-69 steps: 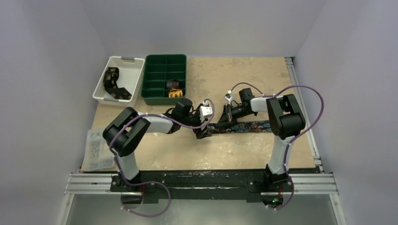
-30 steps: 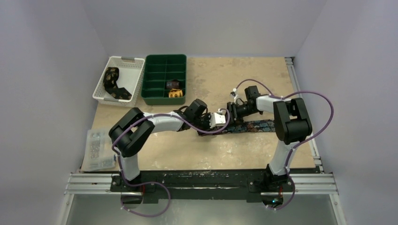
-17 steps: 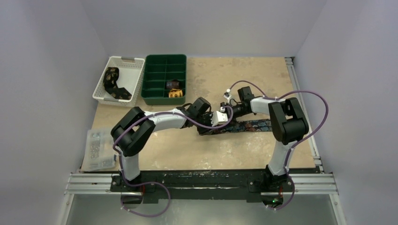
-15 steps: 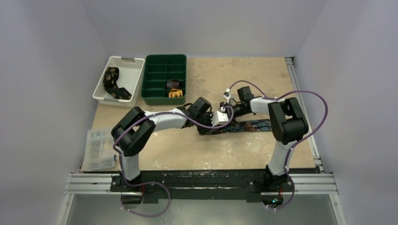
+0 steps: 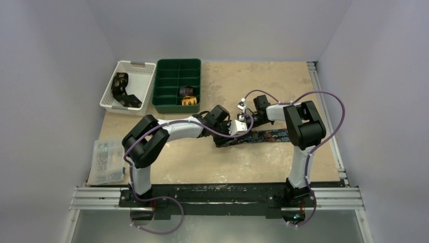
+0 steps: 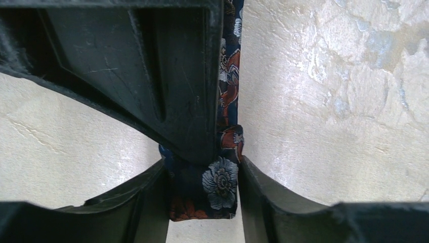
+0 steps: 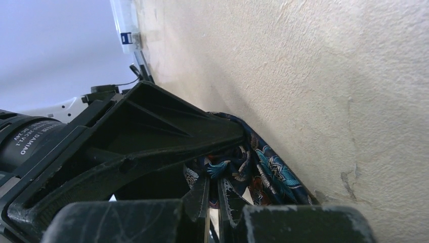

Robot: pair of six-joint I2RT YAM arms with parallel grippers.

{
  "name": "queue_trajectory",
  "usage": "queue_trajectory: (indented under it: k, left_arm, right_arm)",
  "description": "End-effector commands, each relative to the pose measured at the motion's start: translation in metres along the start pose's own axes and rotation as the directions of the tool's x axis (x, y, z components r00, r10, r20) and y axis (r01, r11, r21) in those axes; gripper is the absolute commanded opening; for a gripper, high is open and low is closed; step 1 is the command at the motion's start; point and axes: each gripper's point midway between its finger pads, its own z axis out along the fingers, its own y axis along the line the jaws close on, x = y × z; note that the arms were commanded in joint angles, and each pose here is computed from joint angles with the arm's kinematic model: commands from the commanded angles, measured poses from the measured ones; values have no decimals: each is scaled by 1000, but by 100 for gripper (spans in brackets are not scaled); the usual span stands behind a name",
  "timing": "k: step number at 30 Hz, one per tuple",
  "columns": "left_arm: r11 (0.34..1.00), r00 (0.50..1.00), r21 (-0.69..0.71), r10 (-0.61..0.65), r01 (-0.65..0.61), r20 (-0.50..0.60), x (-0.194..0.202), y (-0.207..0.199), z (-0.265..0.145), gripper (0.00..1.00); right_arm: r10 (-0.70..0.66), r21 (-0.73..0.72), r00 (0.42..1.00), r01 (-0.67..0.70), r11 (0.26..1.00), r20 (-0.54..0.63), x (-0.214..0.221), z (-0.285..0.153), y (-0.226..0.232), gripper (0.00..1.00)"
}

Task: Roll the ties
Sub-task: Roll the tie at the center of the board.

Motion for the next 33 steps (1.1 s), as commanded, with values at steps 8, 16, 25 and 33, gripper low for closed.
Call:
queue_trajectory:
  k: [8,16,25,33]
  left_arm:
    - [1000,962,22,-18,13,273,-49,7,-2,62]
    - [998,917,5,-62,65,395,-46,15,5,53]
    - [999,912,8,-40,40,408,-32,8,6,45]
    - [999,928,12,-35,33,371,-35,12,7,20]
  right_arm:
    - [-69,159,997,73,985,-28,-2,-4,-46,0]
    - [-61,230,998,65,971,-22,0,-15,-59,0]
    - [-82,270,996,87,959,-29,-2,-21,-69,0]
    - [-102,260,994,105,960,-24,-3,-23,-62,0]
